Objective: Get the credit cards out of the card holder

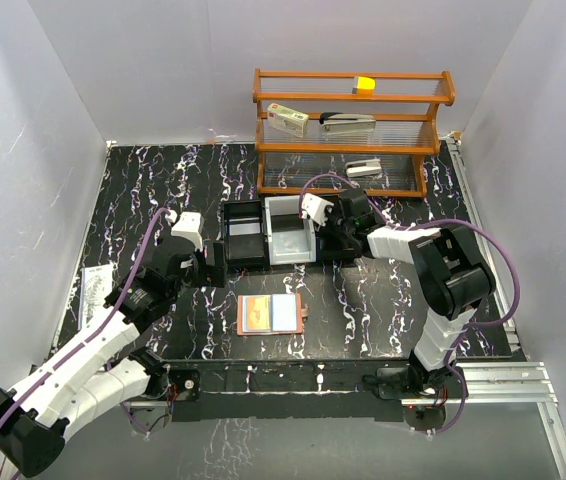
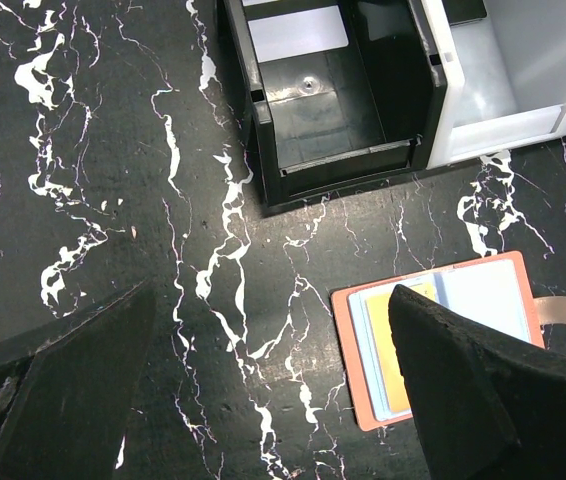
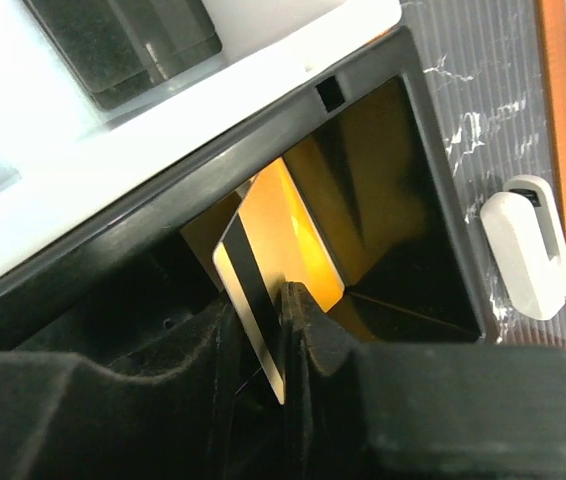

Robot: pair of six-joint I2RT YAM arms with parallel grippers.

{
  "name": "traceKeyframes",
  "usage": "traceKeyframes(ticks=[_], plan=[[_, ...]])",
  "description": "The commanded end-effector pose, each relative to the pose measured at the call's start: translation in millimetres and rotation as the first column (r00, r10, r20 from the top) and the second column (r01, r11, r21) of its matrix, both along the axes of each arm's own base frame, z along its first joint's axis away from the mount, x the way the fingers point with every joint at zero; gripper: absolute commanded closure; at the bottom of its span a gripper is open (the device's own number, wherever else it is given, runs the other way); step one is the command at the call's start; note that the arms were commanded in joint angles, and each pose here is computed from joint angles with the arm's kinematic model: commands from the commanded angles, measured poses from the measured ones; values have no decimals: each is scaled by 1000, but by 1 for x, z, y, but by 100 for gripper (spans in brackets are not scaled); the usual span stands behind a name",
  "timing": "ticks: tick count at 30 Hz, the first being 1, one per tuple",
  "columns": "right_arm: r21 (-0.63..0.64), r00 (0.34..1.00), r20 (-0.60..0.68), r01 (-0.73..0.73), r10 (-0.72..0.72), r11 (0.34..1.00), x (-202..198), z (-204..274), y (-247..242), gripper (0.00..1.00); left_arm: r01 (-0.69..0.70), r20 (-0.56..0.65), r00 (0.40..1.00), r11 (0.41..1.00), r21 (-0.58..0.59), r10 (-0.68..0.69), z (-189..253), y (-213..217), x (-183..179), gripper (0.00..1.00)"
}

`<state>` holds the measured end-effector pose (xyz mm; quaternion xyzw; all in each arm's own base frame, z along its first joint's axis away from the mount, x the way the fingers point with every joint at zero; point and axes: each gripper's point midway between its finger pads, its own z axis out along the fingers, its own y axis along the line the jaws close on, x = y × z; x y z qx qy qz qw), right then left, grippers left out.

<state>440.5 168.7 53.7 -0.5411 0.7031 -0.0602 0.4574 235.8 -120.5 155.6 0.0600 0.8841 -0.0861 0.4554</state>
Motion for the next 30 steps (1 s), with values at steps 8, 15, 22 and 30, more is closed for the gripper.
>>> traceKeyframes(ticks=[8,15,22,30], plan=[[1,1000,8,-16,16,1000,10,6,3,70,22,8,1000,1000,-6,-22,0,-3,1,1],[34,999,31,25,-26,999,17,13,2,63,25,3,1000,1000,-5,-25,-1,-4,1,1],[49,999,35,36,-38,998,19,16,4,56,35,-7,999,999,-2,-35,-3,-6,1,1],[82,994,57,85,-90,993,25,30,1,55,39,-11,999,999,-2,-39,-4,-7,0,1]])
